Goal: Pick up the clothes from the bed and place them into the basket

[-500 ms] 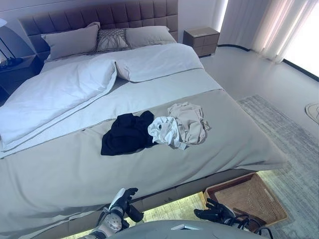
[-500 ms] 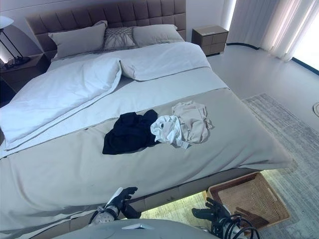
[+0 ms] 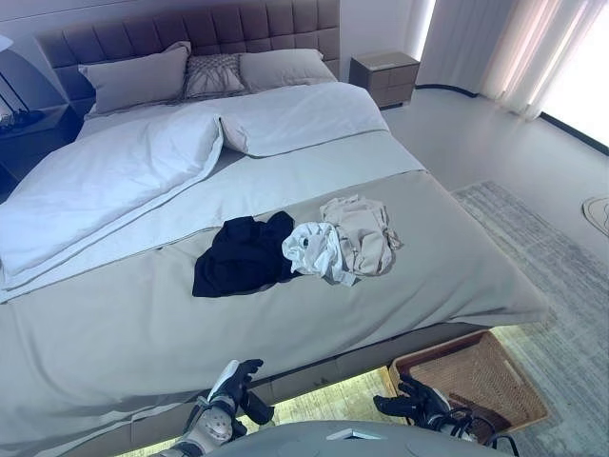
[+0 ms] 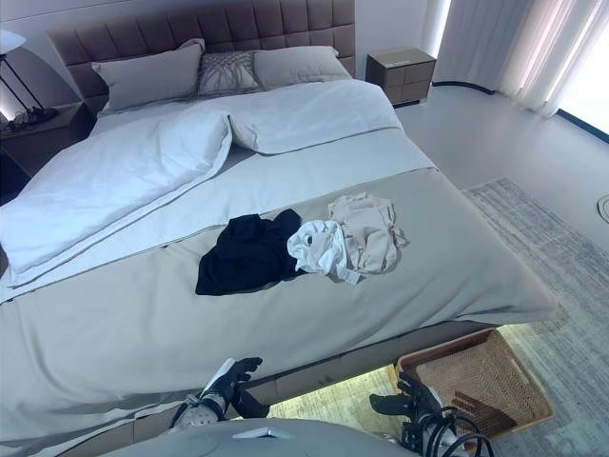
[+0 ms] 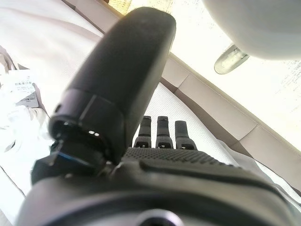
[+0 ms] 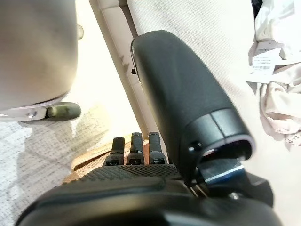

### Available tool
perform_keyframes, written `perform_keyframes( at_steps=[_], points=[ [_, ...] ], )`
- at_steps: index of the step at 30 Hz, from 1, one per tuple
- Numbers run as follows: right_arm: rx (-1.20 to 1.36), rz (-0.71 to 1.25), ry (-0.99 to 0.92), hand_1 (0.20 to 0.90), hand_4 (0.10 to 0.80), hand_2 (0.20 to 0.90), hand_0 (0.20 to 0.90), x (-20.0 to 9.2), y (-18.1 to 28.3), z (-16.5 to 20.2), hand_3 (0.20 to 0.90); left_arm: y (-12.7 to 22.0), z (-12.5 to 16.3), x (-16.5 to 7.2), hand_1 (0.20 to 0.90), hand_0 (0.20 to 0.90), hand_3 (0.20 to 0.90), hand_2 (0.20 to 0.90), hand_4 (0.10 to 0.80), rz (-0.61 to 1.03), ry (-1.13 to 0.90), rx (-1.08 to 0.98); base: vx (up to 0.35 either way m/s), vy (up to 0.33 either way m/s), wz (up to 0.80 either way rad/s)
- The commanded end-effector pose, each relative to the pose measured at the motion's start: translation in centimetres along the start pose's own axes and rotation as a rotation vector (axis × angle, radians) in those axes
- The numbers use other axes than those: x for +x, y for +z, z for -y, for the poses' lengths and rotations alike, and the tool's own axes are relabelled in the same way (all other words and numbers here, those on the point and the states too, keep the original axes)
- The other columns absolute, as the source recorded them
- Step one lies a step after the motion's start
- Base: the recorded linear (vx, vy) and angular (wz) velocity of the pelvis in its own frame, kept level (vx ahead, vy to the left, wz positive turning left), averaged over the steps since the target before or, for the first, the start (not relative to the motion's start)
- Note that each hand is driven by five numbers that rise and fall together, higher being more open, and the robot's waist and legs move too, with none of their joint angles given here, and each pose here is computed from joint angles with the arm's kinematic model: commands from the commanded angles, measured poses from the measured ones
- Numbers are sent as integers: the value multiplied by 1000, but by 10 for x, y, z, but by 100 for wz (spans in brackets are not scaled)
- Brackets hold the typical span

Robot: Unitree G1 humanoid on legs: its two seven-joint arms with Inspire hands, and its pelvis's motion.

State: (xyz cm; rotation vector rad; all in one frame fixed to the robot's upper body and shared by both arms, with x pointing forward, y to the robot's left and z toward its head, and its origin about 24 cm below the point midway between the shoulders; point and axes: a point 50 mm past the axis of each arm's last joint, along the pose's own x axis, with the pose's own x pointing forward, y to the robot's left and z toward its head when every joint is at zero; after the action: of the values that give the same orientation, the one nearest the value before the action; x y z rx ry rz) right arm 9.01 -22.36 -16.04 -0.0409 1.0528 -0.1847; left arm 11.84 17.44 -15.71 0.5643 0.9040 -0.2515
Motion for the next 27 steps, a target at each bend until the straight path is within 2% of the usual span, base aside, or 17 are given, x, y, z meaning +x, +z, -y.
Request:
perform_keyframes(
  at_steps=[1, 4, 10, 13, 20, 27],
  points=[
    [-36, 172, 27, 900, 800, 900, 900, 9, 45, -24, 900, 6, -5, 3, 900, 900, 900, 900, 800, 17, 20, -2, 0, 0, 0],
    [-28, 131, -42, 900, 800, 900, 900, 11, 44, -20, 900, 9, -5, 4, 900, 900, 900, 900, 800, 22, 18, 1, 0, 0, 0],
    [-247, 395, -170, 900, 800, 900, 900, 9, 98, -18, 900, 11, -9, 4, 900, 900, 900, 900, 800, 41, 23, 13, -10, 0, 0],
    [-315, 582, -250, 900, 800, 900, 900, 2, 147, -13, 900, 5, -12, 2, 900, 900, 900, 900, 800, 37, 22, 40, -5, -40, 6],
    [-536, 990, -444, 900, 800, 900, 900, -45, 261, 21, 900, -3, -29, -1, 900, 900, 900, 900, 800, 34, 53, 27, -11, -10, 13],
    [-640, 1136, -695, 900, 800, 900, 900, -93, 345, 48, 900, -11, -57, -1, 900, 900, 900, 900, 800, -24, 153, -29, -20, 11, 15]
  ],
)
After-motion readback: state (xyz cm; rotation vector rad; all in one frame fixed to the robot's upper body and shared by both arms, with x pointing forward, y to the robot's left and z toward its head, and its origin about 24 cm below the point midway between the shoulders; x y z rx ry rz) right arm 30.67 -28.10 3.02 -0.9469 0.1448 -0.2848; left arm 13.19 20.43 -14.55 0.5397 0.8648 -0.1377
